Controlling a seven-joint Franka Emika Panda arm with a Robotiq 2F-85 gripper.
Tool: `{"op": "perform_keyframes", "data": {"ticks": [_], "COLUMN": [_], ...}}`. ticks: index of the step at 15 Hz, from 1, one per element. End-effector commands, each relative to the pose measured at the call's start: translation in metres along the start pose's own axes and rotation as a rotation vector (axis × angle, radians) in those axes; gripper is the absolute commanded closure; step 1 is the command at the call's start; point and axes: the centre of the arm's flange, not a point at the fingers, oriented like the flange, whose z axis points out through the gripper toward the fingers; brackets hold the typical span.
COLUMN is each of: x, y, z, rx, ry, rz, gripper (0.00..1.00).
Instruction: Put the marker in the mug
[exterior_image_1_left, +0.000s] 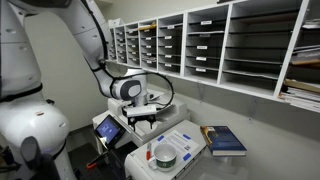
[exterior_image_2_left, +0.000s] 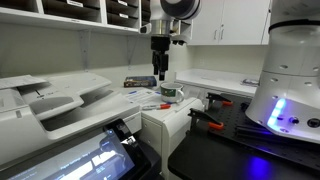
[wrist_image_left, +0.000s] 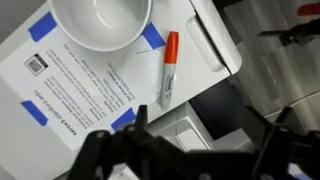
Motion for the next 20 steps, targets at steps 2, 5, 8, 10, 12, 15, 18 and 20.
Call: {"op": "perform_keyframes", "data": {"ticks": [2,5,8,10,12,15,18,20], "x": [0.022,0.022,0.02,0.025,0.031,0.037,0.041,0.043], "y": [0.017,0.03,0.043,0.043,0.039,0.032,0.027,0.025], "z": [0.055,0.081,0.106,0.119,0.128,0.14,0.147,0.151], "rx": [0.046,0.066,0.102,0.099,0.099,0.09,0.088,0.086], "ry": [-0.051,-0.091,-0.117,-0.139,-0.157,-0.183,-0.196,-0.202], "rz": [-0.021,0.001,-0.018,-0.047,-0.08,-0.114,-0.125,-0.126], "gripper": [0.0,0.0,0.05,0.1,0.1,0.17,0.44,0.57]}}
